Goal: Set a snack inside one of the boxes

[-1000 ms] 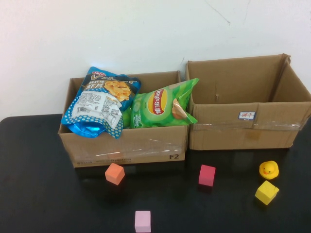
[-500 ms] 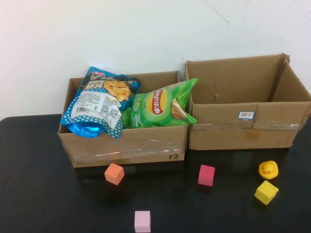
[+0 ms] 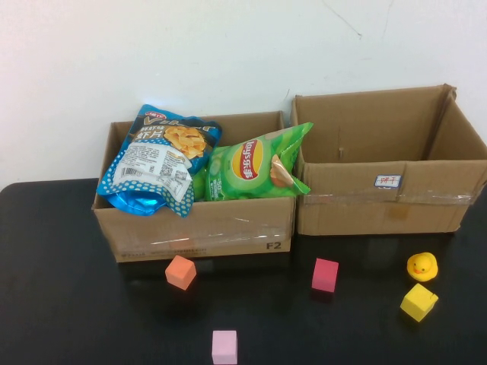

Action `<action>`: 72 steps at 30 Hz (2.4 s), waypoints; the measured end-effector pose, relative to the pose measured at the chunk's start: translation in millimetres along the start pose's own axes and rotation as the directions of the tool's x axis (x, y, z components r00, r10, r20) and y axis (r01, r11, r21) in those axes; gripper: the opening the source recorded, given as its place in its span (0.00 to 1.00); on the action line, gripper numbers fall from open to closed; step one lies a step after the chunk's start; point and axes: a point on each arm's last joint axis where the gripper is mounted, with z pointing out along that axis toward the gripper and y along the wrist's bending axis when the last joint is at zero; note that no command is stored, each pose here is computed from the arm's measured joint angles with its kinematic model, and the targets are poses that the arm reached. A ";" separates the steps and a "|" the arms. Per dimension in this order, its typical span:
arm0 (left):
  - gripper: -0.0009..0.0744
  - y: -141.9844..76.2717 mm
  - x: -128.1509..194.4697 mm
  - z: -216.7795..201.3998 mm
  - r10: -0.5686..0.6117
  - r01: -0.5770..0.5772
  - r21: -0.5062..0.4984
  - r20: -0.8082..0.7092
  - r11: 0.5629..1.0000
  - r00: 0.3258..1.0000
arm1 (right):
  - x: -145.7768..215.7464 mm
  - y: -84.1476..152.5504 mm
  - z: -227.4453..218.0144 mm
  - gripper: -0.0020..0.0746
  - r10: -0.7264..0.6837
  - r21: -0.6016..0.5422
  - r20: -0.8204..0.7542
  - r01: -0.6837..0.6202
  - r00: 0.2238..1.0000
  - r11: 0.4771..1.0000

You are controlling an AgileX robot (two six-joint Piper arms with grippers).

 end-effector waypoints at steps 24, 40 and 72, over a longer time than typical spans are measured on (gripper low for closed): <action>0.01 0.0 0.0 0.0 0.000 0.000 0.000 0.000 1.000 1.000 | 9.9 -5.0 -0.9 0.02 0.061 0.102 -0.106 -0.050 0.992 0.994; 0.01 0.0 0.0 0.0 0.000 0.000 0.000 0.000 1.000 1.000 | 10.2 -5.8 -1.0 0.02 0.068 0.119 -0.108 -0.055 0.992 0.991; 0.01 2.5 -0.2 -0.1 -0.016 0.016 -0.047 0.005 0.999 1.000 | 9.7 -5.9 -1.2 0.02 0.068 0.119 -0.107 -0.055 0.992 0.991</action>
